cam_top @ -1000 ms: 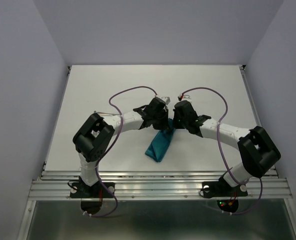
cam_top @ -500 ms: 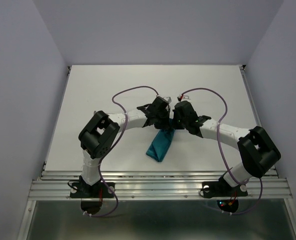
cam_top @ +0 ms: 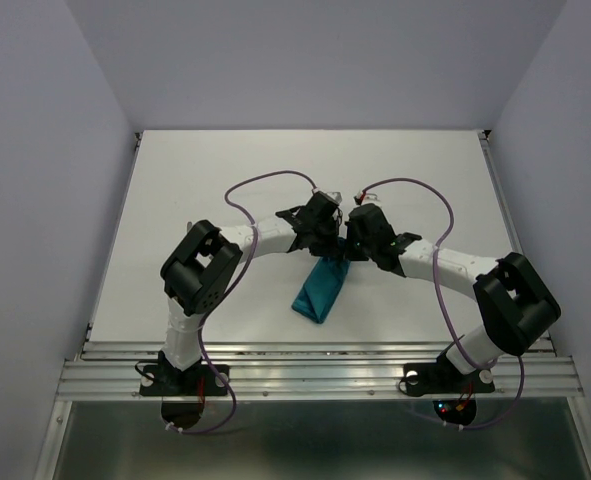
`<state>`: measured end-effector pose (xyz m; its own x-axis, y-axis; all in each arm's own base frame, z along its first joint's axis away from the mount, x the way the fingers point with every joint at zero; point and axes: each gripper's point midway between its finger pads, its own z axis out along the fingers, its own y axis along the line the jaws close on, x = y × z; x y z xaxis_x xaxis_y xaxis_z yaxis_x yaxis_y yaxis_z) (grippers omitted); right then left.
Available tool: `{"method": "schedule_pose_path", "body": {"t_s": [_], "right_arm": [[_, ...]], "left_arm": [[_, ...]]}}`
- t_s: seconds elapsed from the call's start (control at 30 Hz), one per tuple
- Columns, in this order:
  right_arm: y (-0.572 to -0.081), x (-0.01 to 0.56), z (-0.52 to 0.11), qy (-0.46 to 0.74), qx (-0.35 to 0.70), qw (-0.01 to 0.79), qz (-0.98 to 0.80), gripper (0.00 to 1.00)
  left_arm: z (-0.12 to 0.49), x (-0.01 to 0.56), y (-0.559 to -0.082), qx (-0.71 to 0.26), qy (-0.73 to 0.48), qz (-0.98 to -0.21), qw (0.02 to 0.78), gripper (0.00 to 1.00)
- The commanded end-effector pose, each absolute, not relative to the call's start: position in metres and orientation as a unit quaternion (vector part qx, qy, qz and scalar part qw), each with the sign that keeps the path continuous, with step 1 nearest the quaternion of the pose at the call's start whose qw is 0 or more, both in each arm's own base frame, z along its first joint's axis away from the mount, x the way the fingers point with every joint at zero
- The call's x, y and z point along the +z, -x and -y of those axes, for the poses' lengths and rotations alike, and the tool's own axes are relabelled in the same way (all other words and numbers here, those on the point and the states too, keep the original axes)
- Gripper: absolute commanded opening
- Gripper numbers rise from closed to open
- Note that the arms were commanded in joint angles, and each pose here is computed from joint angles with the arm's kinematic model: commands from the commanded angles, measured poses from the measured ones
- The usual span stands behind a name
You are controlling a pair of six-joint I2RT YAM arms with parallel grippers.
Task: Fold the napkin into a case and place the utensils inside
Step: Stuff the top corner of the smaller-rectangle-folded napkin into the folded napkin.
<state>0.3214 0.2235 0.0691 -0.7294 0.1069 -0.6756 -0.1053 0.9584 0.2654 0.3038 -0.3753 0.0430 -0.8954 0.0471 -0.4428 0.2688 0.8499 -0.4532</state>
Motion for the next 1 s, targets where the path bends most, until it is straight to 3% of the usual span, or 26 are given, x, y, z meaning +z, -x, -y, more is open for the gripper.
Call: {"method": "schedule_pose_path", "body": {"t_s": [0.0, 0.13, 0.23, 0.43, 0.53, 0.87, 0.97], "right_arm": [[-0.326, 0.084, -0.233, -0.004, 0.167, 0.389, -0.906, 0.01], [-0.326, 0.083, -0.232, -0.006, 0.166, 0.389, -0.906, 0.01], [-0.326, 0.083, -0.231, -0.006, 0.163, 0.39, -0.906, 0.01], [-0.328, 0.084, -0.229, -0.01, 0.155, 0.393, -0.906, 0.01], [-0.328, 0.084, -0.228, -0.011, 0.153, 0.392, -0.907, 0.01], [-0.328, 0.085, -0.228, -0.011, 0.155, 0.392, -0.907, 0.01], [-0.327, 0.085, -0.228, -0.011, 0.155, 0.392, -0.907, 0.01]], "left_arm": [[0.393, 0.06, -0.301, -0.297, -0.122, -0.923, 0.214, 0.0], [0.391, 0.064, -0.296, -0.301, -0.128, -0.92, 0.216, 0.01], [0.389, 0.072, -0.294, -0.304, -0.127, -0.918, 0.222, 0.16], [0.383, 0.083, -0.284, -0.313, -0.138, -0.912, 0.225, 0.57], [0.38, 0.095, -0.282, -0.319, -0.14, -0.907, 0.235, 0.69], [0.362, 0.113, -0.275, -0.324, -0.129, -0.901, 0.259, 0.69], [0.359, 0.11, -0.274, -0.322, -0.124, -0.902, 0.26, 0.63]]}}
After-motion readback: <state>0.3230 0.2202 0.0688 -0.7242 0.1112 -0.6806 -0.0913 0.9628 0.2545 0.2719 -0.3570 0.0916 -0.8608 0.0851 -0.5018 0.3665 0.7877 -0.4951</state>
